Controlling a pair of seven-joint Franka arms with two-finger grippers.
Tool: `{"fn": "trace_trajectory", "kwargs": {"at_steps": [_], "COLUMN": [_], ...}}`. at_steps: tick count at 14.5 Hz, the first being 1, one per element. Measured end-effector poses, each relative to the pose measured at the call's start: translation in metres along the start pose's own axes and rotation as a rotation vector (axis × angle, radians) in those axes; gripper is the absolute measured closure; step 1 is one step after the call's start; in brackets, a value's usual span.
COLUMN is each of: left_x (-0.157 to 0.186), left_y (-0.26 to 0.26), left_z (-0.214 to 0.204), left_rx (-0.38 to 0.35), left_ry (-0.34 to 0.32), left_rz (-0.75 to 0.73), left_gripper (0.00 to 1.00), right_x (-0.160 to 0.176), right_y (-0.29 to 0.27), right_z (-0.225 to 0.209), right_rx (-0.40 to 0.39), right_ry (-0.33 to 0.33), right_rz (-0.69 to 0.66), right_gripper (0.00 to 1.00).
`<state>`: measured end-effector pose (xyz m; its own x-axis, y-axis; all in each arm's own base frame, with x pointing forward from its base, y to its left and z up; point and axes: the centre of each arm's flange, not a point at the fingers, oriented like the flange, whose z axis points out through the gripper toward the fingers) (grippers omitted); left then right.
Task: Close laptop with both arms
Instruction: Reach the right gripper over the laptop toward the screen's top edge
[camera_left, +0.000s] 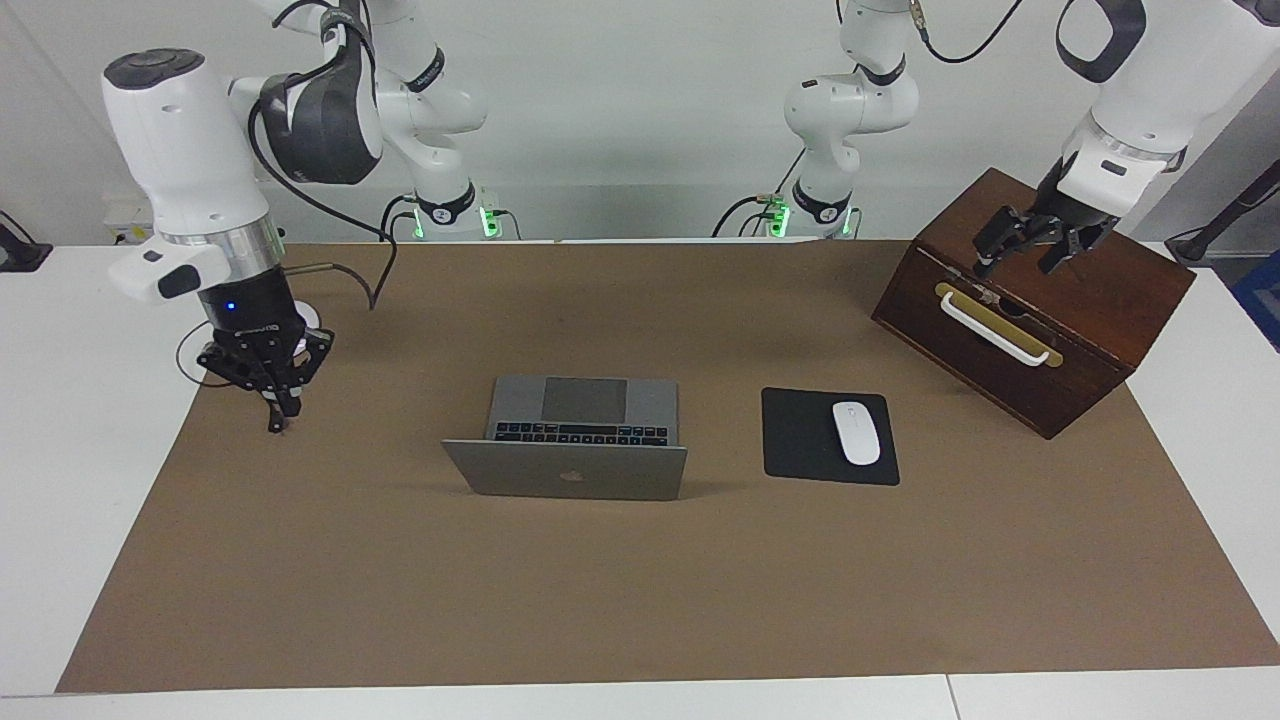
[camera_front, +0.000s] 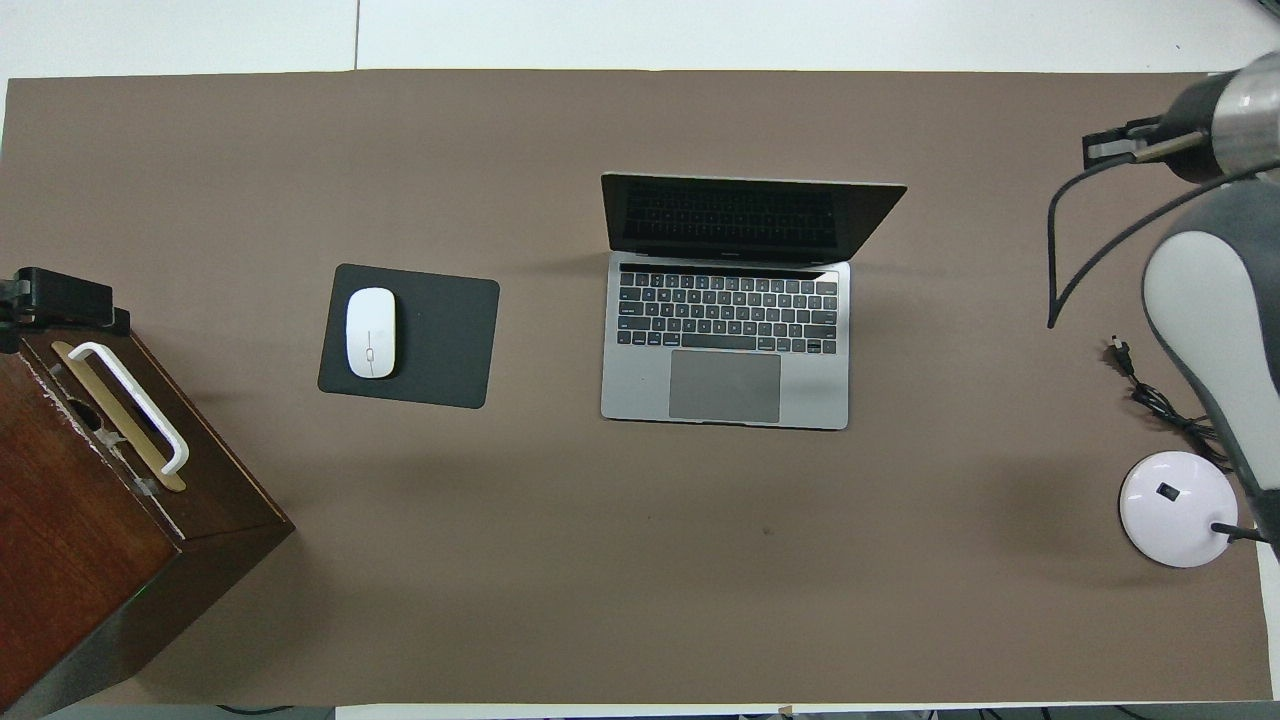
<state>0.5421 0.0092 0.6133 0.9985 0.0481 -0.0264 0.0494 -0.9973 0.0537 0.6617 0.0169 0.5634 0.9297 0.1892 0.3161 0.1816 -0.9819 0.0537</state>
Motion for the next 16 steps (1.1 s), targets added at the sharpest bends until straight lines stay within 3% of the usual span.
{"fn": "trace_trajectory", "kwargs": {"at_steps": [4,8,12,13,16], "left_x": [0.0,0.0,0.003,0.004,0.009], "left_y": [0.0,-0.001,-0.001,0.0,0.0], "left_z": [0.0,0.0,-0.002,-0.002,0.001], "left_rx": [0.0,0.0,-0.001,-0.001,-0.002], "left_ry": [0.001,0.004,0.023,0.032,0.069], "left_rz": [0.0,-0.001,-0.018,-0.021,-0.023], "left_gripper": [0.02,0.47,0.92,0.99,0.99], "right_x": [0.051,0.055,0.048,0.048,0.048], "right_y": [-0.077,-0.169,-0.203,-0.203,-0.199], "right_z": [0.031,0.035,0.039,0.041,0.041], "right_rx": [0.052,0.022,0.003,-0.001,-0.014], "right_ry": [-0.006,-0.009,-0.03,-0.032,-0.028], "right_rz": [0.099,0.228,0.302,0.304,0.302], "right_gripper": [0.99,0.99,0.99,0.99,0.99]}}
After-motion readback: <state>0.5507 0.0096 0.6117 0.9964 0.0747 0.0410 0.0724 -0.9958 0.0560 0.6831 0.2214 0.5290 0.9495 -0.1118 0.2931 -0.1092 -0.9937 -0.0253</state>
